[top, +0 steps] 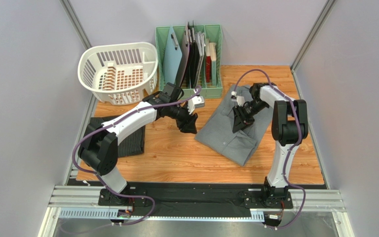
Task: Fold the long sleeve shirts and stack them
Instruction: Fold the shirt
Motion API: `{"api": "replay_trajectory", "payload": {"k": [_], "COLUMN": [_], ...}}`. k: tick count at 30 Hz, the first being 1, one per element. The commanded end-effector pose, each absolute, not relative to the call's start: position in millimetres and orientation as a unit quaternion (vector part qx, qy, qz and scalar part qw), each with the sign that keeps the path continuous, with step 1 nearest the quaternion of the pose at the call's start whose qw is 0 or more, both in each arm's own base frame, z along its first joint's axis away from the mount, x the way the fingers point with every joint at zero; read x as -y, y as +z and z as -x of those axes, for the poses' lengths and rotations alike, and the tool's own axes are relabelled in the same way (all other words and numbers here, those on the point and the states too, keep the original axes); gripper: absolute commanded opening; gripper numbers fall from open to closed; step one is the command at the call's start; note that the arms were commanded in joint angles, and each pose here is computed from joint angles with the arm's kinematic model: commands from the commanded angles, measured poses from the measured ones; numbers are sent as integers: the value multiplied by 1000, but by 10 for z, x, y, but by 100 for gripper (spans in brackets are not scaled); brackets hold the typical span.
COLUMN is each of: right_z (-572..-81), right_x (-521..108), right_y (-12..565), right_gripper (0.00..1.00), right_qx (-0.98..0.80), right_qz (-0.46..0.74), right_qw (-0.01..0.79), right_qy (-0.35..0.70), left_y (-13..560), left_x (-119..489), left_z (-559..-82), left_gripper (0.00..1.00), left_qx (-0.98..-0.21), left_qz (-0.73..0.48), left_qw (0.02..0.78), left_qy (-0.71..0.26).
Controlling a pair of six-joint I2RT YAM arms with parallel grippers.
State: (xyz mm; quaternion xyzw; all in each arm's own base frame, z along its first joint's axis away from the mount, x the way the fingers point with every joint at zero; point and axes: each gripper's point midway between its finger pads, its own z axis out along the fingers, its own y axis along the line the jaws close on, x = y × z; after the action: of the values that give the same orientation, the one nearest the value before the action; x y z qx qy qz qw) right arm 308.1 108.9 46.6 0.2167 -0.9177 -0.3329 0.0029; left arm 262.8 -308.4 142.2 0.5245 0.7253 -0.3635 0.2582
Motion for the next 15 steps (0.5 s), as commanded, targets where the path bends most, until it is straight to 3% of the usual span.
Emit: {"api": "replay_trajectory", "payload": {"k": [1, 3, 15], "right_z": [-3104, -3092, -3231], "right_x": [-1132, -1131, -866], "right_y": [679, 783, 1241], "right_gripper": [14, 0, 0], "right_qx": [910, 907, 906], "right_qz": [-231, -241, -287], "right_qw": [-19, -29, -67], "right_qy": [-344, -344, -303], "left_y": [1556, 1529, 1549], "left_x": [3118, 3106, 3113], "left_z": [-2645, -2629, -2611], "left_gripper": [55, 55, 54], "left_qx": [-712, -712, -706], "left_qz": [-529, -530, -534], "left_qw": [278, 275, 276], "left_qy": [-369, -368, -373]}}
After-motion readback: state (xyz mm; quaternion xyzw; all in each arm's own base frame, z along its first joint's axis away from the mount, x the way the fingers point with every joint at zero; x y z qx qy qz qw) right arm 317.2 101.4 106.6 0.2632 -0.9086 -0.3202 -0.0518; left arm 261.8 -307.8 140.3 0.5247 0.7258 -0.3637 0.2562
